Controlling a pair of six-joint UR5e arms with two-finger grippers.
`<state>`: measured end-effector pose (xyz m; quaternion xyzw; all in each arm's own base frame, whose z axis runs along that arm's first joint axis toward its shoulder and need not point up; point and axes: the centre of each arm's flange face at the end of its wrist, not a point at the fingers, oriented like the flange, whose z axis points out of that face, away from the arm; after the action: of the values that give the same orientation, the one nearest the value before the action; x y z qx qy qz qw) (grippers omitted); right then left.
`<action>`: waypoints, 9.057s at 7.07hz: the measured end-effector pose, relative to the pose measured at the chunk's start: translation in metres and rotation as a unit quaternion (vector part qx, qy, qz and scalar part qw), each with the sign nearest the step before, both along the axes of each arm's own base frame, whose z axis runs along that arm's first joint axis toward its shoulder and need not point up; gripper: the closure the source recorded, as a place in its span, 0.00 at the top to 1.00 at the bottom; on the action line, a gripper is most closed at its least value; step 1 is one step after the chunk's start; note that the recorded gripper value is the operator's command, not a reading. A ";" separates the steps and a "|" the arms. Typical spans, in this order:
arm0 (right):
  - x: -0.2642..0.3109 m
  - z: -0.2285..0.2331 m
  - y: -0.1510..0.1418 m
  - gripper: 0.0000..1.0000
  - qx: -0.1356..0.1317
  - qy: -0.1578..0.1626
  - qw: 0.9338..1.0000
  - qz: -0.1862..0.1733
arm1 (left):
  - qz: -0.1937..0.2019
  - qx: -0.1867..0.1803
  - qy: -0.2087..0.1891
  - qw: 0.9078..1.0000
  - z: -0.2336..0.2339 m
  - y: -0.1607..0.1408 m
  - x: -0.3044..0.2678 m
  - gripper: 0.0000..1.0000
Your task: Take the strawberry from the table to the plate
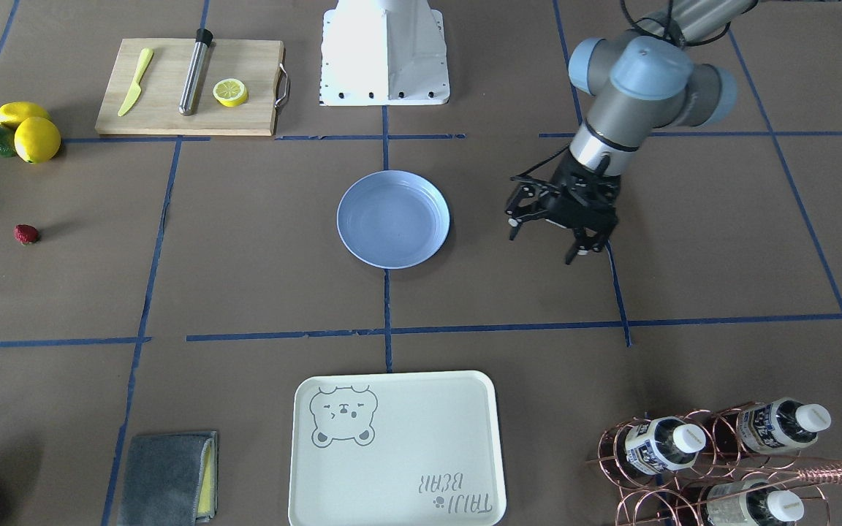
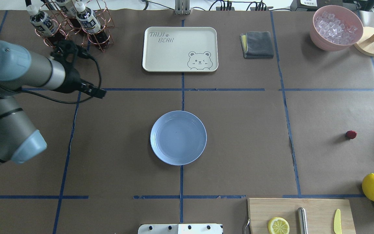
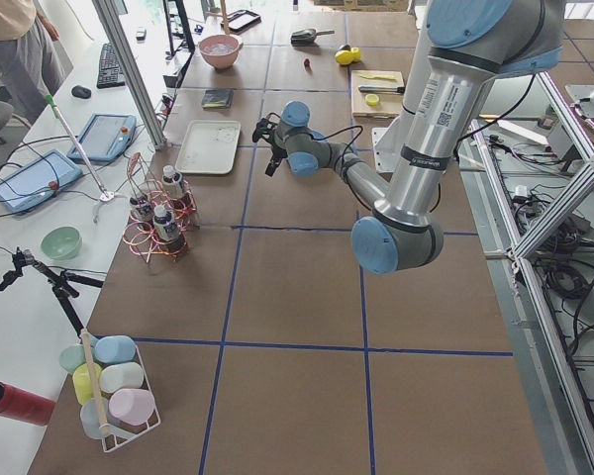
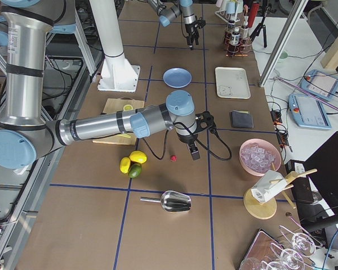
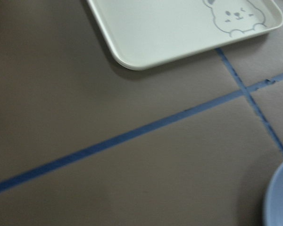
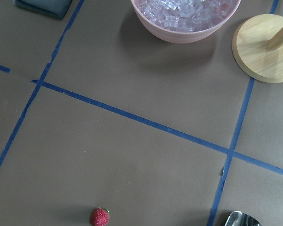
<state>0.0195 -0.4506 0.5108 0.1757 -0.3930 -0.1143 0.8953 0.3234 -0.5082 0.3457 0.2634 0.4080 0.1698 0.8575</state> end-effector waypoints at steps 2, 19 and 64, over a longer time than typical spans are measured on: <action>-0.030 -0.036 -0.001 1.00 -0.005 -0.016 1.000 0.008 | 0.031 0.013 -0.077 0.996 0.082 -0.047 -0.173 1.00; -0.223 0.118 0.092 0.03 -0.004 0.026 0.999 0.038 | 0.007 -0.235 -0.062 0.970 0.259 0.013 -0.398 1.00; 0.022 0.109 0.048 1.00 -0.163 0.050 0.985 0.007 | 0.008 -0.225 -0.064 0.972 0.248 0.029 -0.398 1.00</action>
<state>0.0420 -0.4028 0.6196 0.0240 -0.3600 -0.0508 0.9313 -0.0746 -0.4797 0.5936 0.0493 0.3820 0.0975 0.9177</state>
